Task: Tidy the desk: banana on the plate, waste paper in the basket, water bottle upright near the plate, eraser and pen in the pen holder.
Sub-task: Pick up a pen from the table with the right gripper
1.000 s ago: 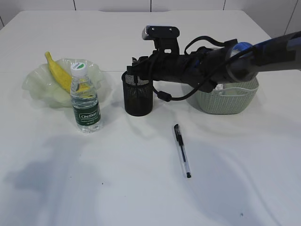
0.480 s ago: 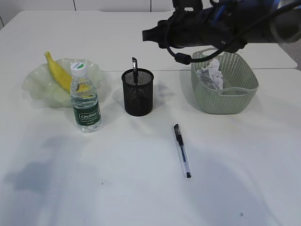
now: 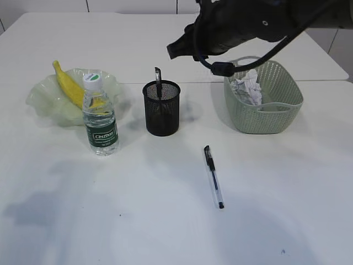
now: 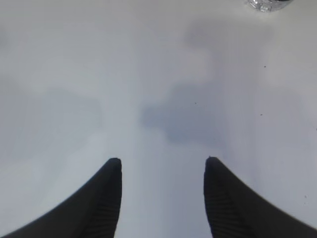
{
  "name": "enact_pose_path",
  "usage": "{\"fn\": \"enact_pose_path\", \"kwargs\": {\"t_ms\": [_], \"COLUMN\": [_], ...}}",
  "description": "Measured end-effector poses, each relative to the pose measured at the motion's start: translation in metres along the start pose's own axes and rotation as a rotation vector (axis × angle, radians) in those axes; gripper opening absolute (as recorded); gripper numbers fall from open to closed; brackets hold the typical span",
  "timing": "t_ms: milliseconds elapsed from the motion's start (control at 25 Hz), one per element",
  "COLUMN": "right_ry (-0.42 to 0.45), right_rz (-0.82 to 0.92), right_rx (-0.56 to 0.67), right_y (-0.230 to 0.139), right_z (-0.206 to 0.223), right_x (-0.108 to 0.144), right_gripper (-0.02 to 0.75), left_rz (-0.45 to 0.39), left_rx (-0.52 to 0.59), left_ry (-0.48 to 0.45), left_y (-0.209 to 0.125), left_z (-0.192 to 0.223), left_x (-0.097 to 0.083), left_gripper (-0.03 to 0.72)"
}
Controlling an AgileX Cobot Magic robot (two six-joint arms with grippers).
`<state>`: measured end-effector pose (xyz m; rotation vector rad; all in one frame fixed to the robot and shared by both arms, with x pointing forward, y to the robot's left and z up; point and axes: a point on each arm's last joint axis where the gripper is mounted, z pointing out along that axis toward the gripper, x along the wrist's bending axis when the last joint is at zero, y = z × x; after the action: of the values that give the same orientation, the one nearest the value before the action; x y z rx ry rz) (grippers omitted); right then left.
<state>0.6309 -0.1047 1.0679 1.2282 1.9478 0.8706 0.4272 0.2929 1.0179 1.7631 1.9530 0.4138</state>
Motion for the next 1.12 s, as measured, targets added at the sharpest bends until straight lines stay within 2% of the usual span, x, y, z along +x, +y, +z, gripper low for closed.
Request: {"fn": "enact_pose_path", "kwargs": {"t_ms": [120,360,640,960,1120], "right_ry": [0.025,0.143,0.23,0.398,0.425], "right_rz": [-0.052,-0.172,-0.22,-0.049,0.05], "right_rx": [0.109,0.351,0.494,0.688,0.76], "right_y": [-0.008,-0.028,-0.042,-0.101,-0.125], "right_z": [-0.004,-0.015,-0.023,-0.013,-0.013], "right_x": [0.003,0.01,0.009,-0.024,-0.028], "right_gripper": [0.235,0.239,0.239,0.239,0.239], "left_rz": [0.0,0.0,-0.001,-0.001,-0.003], "left_rx": [0.0,0.0,0.022,0.048,0.055], "left_ry": [0.0,0.0,-0.001,0.0,-0.002], "left_y": [0.0,0.0,-0.002,-0.004,-0.005], "left_z": [0.0,0.0,0.0,0.0,0.0], "left_x": [0.0,0.0,0.0,0.0,0.0], "left_gripper": [0.37,0.37,0.37,0.37,0.37]}}
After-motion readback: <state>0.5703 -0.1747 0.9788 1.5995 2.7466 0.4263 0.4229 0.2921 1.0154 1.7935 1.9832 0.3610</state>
